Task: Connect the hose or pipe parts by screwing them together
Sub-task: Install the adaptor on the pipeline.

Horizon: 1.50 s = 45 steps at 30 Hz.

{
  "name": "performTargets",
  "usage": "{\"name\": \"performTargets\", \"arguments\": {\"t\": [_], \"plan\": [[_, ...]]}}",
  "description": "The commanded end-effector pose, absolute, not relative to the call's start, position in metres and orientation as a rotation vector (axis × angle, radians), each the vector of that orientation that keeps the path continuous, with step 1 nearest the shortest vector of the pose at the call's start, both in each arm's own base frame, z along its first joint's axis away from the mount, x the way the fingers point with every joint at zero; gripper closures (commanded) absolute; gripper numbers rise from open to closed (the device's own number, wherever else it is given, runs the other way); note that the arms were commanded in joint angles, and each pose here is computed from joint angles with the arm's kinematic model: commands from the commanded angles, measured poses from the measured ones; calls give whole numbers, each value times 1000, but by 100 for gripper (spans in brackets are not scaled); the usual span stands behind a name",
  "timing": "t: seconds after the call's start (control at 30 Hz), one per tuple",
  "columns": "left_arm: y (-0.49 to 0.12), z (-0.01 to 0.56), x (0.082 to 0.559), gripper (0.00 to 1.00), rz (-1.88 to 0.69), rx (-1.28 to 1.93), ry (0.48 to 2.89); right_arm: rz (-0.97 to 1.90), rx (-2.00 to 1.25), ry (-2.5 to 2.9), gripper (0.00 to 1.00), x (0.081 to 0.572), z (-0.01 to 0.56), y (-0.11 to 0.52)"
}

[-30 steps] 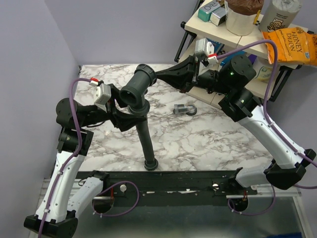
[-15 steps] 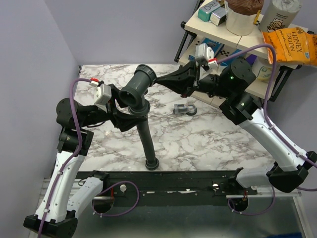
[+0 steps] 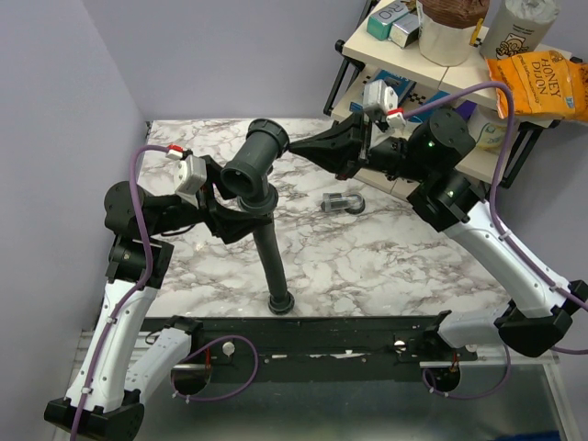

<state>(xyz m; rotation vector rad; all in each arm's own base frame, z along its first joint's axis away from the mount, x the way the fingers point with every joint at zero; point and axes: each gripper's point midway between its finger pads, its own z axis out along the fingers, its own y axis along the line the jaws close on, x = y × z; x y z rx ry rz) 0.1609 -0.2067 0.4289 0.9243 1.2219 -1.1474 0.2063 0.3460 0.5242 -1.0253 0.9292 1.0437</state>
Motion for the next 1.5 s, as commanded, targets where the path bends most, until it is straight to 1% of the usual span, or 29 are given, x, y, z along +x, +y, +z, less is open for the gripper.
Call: {"name": "performTargets", "arguments": {"t": [0.0, 0.1, 0.17, 0.2, 0.23, 0.3, 0.37, 0.43, 0.53, 0.6, 0.63, 0.8, 1.03, 1.47], "plan": [[-207, 440, 150, 100, -1143, 966, 1165, 997, -1020, 908, 99, 216, 535, 345], [-206, 439, 149, 100, -1137, 972, 1163, 1022, -1074, 888, 99, 209, 531, 342], [-206, 439, 148, 100, -1134, 972, 1163, 1074, -1174, 852, 99, 194, 522, 343], [-206, 438, 148, 100, -1136, 972, 1164, 1077, -1188, 838, 97, 193, 523, 341], [-206, 439, 148, 100, -1134, 974, 1161, 1101, -1231, 845, 90, 188, 515, 340], [-206, 439, 148, 100, -1135, 973, 1161, 1108, -1249, 850, 84, 187, 514, 336], [-206, 439, 147, 100, -1134, 974, 1159, 1106, -1263, 835, 71, 186, 514, 334], [-206, 439, 147, 100, -1133, 974, 1159, 1110, -1274, 832, 49, 189, 513, 333], [-206, 439, 148, 100, -1134, 976, 1158, 1157, -1314, 810, 37, 188, 516, 335], [-206, 440, 148, 100, -1136, 974, 1156, 1166, -1311, 801, 35, 189, 524, 335], [-206, 440, 148, 100, -1136, 974, 1156, 1171, -1306, 819, 32, 195, 520, 339], [-206, 441, 147, 100, -1135, 975, 1152, 1246, -1328, 818, 31, 194, 521, 343], [-206, 440, 147, 100, -1132, 975, 1151, 1306, -1365, 755, 40, 187, 528, 345], [-206, 440, 154, 100, -1114, 953, 1164, 1326, -1361, 739, 50, 182, 531, 343]]}}
